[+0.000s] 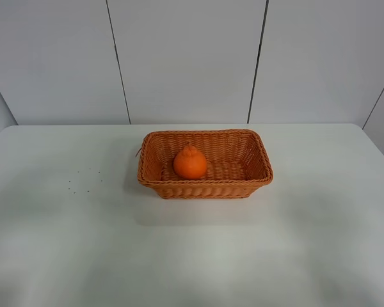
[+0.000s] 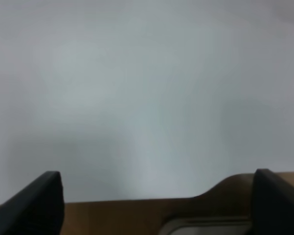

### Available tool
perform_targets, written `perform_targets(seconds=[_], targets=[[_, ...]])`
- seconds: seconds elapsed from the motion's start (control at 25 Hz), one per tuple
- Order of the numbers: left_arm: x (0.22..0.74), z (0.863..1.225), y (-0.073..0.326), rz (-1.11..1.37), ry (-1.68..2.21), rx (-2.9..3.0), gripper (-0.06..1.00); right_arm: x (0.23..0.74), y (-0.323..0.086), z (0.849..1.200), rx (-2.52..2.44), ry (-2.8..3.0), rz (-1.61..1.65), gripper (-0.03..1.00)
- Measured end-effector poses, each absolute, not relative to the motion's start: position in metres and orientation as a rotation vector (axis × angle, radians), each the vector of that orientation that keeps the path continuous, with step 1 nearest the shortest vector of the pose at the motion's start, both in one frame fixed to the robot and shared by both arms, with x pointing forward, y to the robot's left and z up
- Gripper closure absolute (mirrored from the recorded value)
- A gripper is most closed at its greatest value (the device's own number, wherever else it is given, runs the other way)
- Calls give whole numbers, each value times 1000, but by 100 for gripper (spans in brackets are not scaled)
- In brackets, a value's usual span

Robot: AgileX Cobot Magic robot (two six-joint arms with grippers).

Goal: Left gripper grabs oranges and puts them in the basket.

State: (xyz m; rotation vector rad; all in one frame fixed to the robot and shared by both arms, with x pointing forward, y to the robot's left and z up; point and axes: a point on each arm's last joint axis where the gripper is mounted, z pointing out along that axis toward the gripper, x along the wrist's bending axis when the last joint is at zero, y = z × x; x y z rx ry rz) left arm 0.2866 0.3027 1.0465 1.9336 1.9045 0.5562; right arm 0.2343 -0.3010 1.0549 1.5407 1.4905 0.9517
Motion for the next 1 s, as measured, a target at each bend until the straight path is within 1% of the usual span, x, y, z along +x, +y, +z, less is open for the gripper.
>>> perform_targets(seconds=[0.08,0.2,0.52,1.0], targets=[[276,1038,302,605,1872,1897,7,234,-301,1055,1541,1491,952,27],[263,1039,302,707,1797,1816,7,234,-301,1055,1541,1491,952,27],[233,1041,301,875,1654,1667,7,234,-301,1055,1541,1491,952,27],[228,1041,301,896,1635,1641,7,234,-301,1055,1541,1491,952,27]])
